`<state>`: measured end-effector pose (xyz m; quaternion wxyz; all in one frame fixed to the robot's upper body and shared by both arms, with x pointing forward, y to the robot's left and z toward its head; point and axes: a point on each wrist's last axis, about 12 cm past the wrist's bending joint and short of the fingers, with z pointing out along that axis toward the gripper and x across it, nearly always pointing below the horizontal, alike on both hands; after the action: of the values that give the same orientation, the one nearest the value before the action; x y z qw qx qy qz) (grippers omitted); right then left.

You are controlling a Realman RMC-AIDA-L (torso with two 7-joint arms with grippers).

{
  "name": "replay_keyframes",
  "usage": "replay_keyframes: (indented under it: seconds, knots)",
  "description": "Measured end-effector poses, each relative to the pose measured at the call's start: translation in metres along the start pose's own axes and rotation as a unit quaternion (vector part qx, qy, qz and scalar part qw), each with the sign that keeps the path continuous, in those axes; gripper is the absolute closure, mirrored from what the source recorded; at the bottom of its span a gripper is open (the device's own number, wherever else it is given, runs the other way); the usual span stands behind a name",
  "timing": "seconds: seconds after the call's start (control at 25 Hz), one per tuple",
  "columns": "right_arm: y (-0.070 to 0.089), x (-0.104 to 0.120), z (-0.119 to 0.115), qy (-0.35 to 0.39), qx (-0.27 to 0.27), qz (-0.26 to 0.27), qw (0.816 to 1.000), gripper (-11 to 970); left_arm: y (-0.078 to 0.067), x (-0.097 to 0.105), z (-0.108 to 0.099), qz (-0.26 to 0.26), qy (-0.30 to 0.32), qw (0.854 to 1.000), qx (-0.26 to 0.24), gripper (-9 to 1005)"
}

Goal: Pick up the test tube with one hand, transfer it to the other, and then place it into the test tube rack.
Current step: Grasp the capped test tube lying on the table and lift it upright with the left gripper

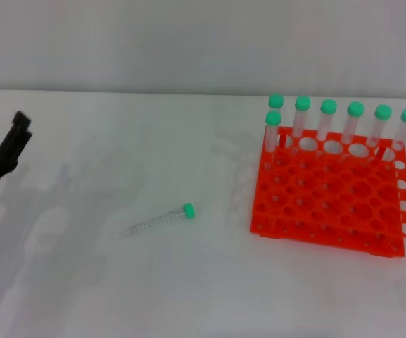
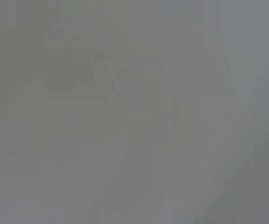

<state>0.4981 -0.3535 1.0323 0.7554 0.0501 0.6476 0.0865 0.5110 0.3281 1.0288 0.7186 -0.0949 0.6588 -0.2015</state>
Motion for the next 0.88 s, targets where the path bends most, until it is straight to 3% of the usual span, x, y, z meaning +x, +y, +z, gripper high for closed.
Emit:
replay_keyframes:
  seconds: [0.12, 0.16, 0.24, 0.48, 0.6, 0.76, 0.88]
  knots:
    - [0.001, 0.0, 0.002, 0.0, -0.003, 0.0, 1.0, 100, 0.008, -0.012, 0.012, -0.021, 0.033, 0.999, 0.036, 121]
    - [0.001, -0.001, 0.002, -0.001, -0.003, 0.0, 1.0, 100, 0.015, -0.032, 0.03, -0.035, 0.087, 0.992, 0.09, 121]
    - [-0.001, -0.003, 0.004, -0.005, -0.003, -0.004, 1.0, 101, 0.016, -0.049, 0.043, -0.037, 0.133, 0.981, 0.135, 126]
    - [-0.004, -0.012, 0.013, -0.022, -0.01, -0.018, 1.0, 105, 0.009, -0.105, 0.07, -0.012, 0.212, 0.95, 0.227, 140]
    - [-0.007, -0.016, 0.015, -0.03, -0.016, -0.028, 0.999, 107, 0.003, -0.127, 0.077, 0.013, 0.231, 0.94, 0.251, 247]
    - [-0.01, -0.017, 0.012, -0.03, -0.017, -0.034, 0.999, 109, -0.007, -0.138, 0.093, 0.039, 0.292, 0.919, 0.262, 357]
    - [-0.011, -0.014, 0.009, -0.021, -0.012, -0.033, 0.999, 111, -0.024, -0.138, 0.113, 0.066, 0.364, 0.888, 0.274, 365]
